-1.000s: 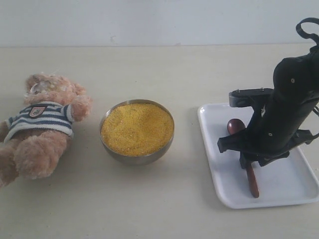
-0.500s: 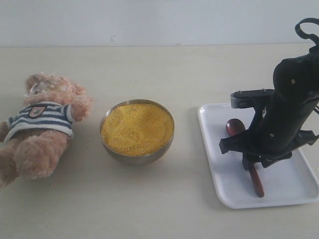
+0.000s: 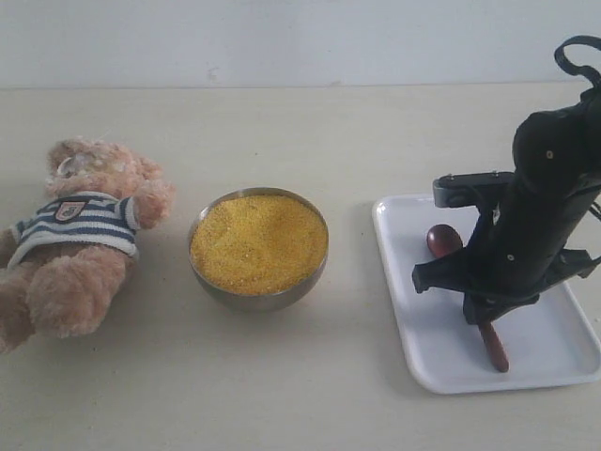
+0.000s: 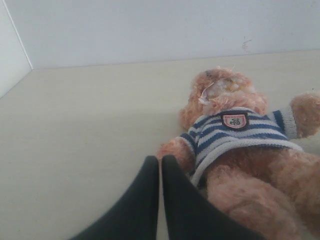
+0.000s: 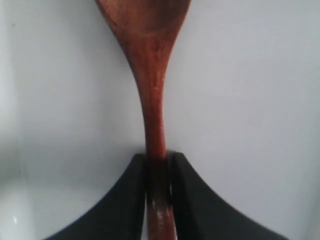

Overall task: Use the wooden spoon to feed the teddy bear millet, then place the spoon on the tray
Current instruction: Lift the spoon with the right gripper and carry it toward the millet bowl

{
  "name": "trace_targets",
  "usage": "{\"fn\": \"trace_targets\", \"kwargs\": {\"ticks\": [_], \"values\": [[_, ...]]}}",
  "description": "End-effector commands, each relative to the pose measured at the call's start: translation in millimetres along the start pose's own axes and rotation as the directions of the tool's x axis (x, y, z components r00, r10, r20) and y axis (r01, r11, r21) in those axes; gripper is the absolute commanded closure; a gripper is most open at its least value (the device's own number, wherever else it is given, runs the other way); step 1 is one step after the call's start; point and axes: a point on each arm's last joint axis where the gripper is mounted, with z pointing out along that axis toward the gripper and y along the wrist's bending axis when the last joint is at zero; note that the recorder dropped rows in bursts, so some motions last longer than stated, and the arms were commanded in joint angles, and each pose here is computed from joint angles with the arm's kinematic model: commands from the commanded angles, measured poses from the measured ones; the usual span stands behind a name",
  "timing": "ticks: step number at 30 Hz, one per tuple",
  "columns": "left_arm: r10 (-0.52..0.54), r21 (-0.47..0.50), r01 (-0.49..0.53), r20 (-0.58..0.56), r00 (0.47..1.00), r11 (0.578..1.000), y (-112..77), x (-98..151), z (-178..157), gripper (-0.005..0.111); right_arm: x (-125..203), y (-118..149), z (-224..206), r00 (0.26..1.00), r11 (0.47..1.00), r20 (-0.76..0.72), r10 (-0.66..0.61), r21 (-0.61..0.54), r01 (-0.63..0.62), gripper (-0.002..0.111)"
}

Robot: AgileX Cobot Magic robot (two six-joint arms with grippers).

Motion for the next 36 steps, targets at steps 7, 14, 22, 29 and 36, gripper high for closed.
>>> {"fn": "trace_targets", "kwargs": {"ticks": [7, 14, 22, 29, 36], "values": [[-0.005, -0.005, 0.005, 0.016, 1.000, 1.000, 0.4, -2.0, -0.5, 0.103, -0.9, 1.5, 0.4, 1.000, 1.000, 0.009, -0.027, -0.012, 0.027, 0.105], [-0.005, -0.005, 0.005, 0.018, 1.000, 1.000, 0.4, -2.1, -0.5, 0.103, -1.8, 1.7, -2.6, 0.998, 0.998, 0.027, -0.061, -0.014, 0.062, 0.108], [-0.005, -0.005, 0.005, 0.018, 1.000, 1.000, 0.4, -2.1, -0.5, 0.103, 2.0, -2.8, -28.9, 0.989, 0.991, 0.068, -0.129, 0.026, 0.128, 0.109], [-0.005, -0.005, 0.005, 0.018, 1.000, 1.000, 0.4, -2.1, -0.5, 0.103, 10.4, -9.2, -68.4, 0.974, 0.982, 0.132, -0.182, 0.079, 0.173, 0.109], [-0.005, -0.005, 0.005, 0.016, 1.000, 1.000, 0.4, -2.0, -0.5, 0.103, 7.9, -11.8, -109.0, 0.959, 0.960, 0.111, -0.261, 0.130, 0.246, 0.109]]}}
